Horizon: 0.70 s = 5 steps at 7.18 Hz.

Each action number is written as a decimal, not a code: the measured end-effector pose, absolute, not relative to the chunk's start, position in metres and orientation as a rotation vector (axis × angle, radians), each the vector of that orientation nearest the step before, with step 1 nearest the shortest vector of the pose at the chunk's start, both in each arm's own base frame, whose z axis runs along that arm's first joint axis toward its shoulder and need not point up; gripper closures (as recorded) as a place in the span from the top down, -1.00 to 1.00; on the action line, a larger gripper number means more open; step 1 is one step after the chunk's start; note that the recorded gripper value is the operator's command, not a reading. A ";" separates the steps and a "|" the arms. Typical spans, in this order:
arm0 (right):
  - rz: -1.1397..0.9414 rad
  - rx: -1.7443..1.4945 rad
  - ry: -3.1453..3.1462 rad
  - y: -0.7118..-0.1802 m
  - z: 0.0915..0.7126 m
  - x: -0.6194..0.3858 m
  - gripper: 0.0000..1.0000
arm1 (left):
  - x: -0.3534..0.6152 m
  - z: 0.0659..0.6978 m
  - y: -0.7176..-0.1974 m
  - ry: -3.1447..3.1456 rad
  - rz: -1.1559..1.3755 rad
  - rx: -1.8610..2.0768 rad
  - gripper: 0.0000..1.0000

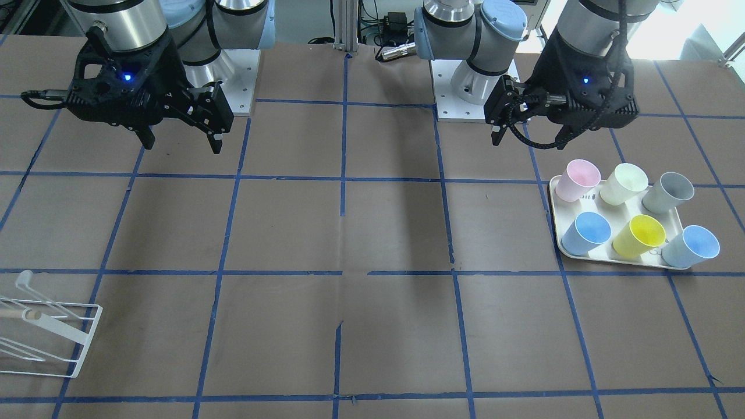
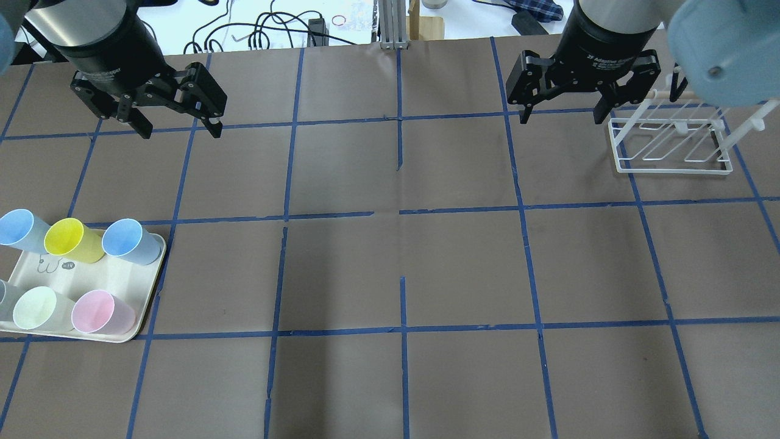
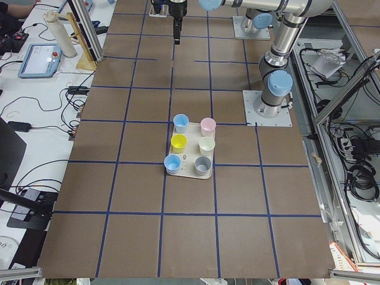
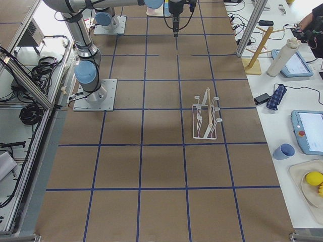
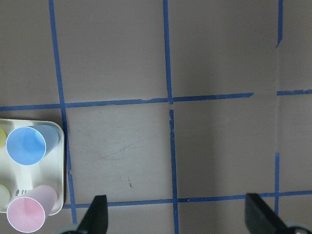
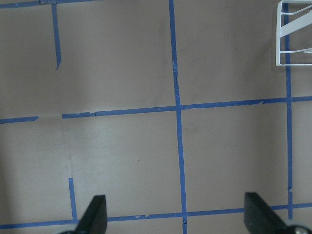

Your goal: Transfer IKEA cup to right arm and place on rack

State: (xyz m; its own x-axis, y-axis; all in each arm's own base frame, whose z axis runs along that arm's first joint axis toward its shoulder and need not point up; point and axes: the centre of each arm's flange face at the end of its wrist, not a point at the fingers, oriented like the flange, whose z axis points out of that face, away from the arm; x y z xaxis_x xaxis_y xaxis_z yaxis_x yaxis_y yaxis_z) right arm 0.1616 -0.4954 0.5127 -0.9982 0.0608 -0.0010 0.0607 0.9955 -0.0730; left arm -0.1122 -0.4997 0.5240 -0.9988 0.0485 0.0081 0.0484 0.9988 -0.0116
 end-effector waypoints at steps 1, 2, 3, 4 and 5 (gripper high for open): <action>0.115 -0.096 -3.137 -0.495 0.513 0.161 1.00 | -0.112 0.524 -0.498 -3.133 0.016 -0.082 1.00; 0.115 -0.097 -3.137 -0.496 0.513 0.161 1.00 | -0.110 0.524 -0.496 -3.133 0.013 -0.128 1.00; 0.115 -0.096 -3.137 -0.495 0.513 0.161 1.00 | -0.104 0.521 -0.492 -3.131 -0.005 -0.233 1.00; 0.115 -0.096 -3.137 -0.495 0.513 0.161 1.00 | -0.092 0.514 -0.488 -3.126 -0.041 -0.328 1.00; 0.115 -0.096 -3.137 -0.495 0.513 0.162 1.00 | -0.073 0.505 -0.485 -3.119 -0.077 -0.394 1.00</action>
State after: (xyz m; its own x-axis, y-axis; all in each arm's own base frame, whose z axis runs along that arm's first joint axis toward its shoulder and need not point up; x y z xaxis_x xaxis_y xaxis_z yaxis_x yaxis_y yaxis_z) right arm 0.1615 -0.4954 0.5127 -0.9981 0.0609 -0.0010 0.0608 0.9955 -0.0730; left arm -0.0729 -0.4851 0.5054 -0.9686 0.2486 0.0033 0.2485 0.9674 0.0491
